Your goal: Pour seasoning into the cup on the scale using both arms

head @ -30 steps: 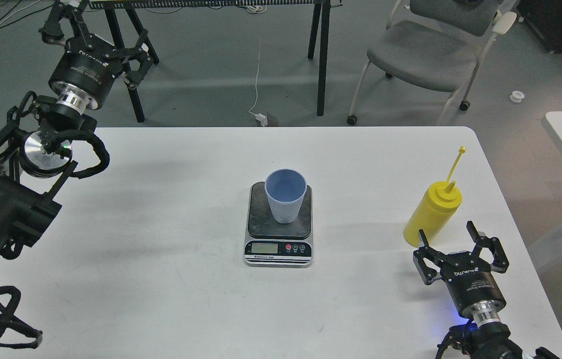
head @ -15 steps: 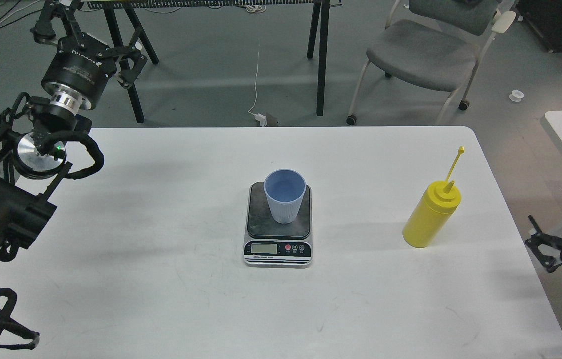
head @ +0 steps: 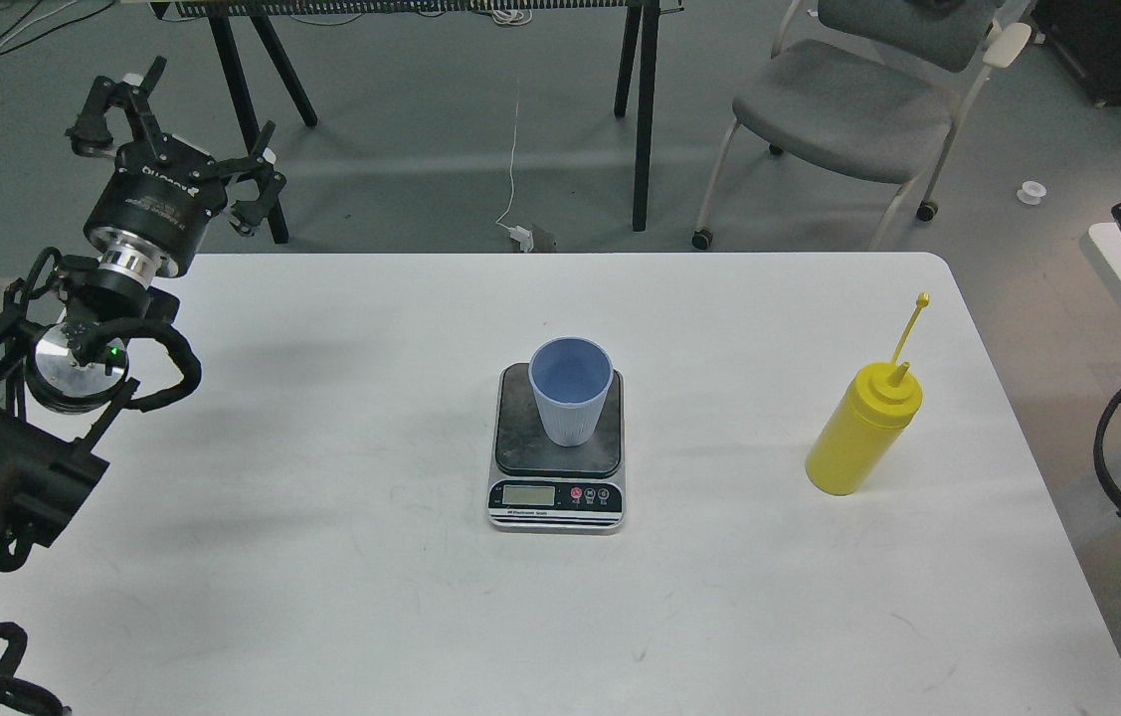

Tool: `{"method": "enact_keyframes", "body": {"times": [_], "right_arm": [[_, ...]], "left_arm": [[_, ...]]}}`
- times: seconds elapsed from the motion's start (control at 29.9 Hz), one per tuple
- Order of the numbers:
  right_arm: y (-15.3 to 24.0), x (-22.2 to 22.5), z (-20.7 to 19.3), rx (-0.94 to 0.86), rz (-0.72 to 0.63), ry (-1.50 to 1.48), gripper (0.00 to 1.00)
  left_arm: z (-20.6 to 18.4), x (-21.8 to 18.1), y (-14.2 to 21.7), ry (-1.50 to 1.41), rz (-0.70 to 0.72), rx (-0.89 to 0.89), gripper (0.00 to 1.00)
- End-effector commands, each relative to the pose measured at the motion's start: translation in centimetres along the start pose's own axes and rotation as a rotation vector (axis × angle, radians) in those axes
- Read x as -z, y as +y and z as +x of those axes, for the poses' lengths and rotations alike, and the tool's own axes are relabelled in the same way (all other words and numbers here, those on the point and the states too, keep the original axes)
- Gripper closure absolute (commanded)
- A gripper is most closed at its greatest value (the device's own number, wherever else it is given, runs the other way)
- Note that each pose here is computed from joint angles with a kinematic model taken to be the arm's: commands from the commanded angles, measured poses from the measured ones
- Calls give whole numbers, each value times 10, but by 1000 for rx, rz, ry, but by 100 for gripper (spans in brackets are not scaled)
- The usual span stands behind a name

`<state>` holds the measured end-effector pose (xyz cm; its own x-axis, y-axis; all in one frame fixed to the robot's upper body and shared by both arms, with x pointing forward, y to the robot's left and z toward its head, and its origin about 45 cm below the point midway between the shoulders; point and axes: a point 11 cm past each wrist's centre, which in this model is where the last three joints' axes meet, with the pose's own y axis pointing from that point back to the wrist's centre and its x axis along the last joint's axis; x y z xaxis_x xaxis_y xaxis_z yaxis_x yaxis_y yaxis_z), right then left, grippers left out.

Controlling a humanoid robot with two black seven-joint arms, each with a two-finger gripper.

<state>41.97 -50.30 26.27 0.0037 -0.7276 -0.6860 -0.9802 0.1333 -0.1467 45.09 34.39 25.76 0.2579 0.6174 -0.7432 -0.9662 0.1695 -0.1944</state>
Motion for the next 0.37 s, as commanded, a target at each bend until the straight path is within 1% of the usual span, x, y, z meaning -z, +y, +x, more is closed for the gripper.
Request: {"method": "enact_keyframes", "body": {"times": [0.0, 0.13, 0.33], "right_arm": [[-24, -13, -15, -11, 34, -49, 1], [-29, -37, -21, -17, 2, -59, 1], [-30, -36, -22, -11, -6, -40, 1]], "left_arm": [[5, -2, 4, 2, -7, -13, 1], [5, -8, 4, 8, -28, -11, 0], [4, -9, 3, 10, -32, -11, 0]]}}
